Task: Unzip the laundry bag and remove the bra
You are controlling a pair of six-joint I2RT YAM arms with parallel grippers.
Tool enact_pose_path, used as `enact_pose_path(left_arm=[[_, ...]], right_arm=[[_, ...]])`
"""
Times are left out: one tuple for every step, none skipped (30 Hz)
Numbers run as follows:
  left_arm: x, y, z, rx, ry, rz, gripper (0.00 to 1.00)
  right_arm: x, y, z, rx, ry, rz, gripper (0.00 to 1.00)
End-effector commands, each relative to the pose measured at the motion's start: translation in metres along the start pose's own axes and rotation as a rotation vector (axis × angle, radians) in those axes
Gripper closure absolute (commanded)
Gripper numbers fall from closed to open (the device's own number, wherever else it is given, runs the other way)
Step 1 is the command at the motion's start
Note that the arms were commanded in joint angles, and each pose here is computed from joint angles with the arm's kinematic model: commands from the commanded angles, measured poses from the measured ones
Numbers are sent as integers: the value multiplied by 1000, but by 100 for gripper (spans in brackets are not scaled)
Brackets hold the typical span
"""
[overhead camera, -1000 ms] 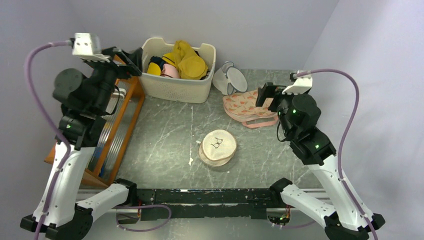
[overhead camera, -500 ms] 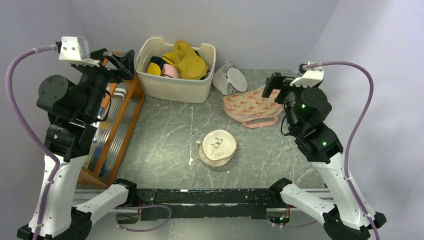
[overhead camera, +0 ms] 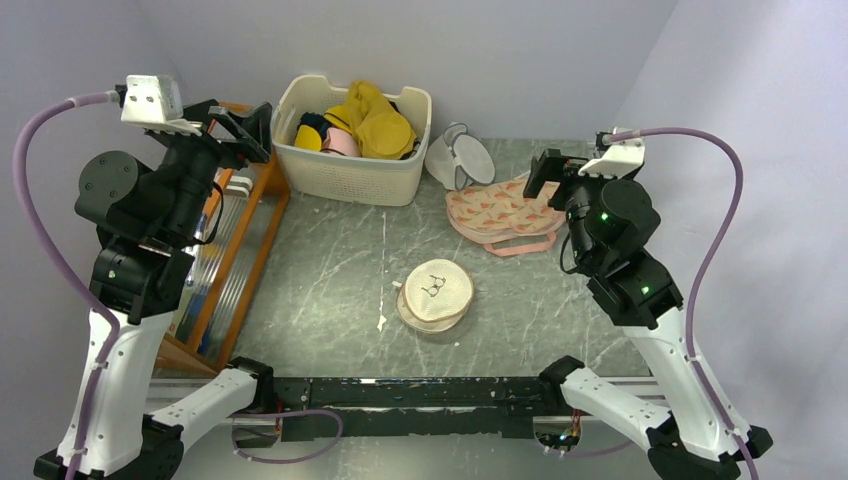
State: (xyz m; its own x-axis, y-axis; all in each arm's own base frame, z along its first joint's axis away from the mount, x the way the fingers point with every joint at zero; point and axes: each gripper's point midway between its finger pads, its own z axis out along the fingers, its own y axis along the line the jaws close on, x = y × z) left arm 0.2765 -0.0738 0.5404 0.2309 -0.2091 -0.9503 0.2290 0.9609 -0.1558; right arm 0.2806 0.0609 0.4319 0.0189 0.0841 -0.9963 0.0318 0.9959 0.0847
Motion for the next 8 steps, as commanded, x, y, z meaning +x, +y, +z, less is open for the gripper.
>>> enact_pose_path(left_arm=[[1,-4,-1,24,8,-6,4],[1,-4,-1,25,9,-6,4],[2,-4,0,27,10,-6,4],[3,-5,0,30,13,-7,4],[3,-5,1,31,14,-7,4],[4,-5,1,32,16,-8,4],[4,-5,1,33,17,-9,4],[5,-6,1,34,18,-11,4]], right_arm=[[-7,-3,2,23,-26,7,0],[-7,-3,2,27,-27,7,0],[-7,-4,2,30,-27,7,0],[-7,-4,2,32,-28,8,0],[-7,-4,3,34,-29,7,0],[-7,-4,3,33,-29,7,0],[-8,-4,3,32,-31,6,0],[-8,-4,2,30,-32,5,0]])
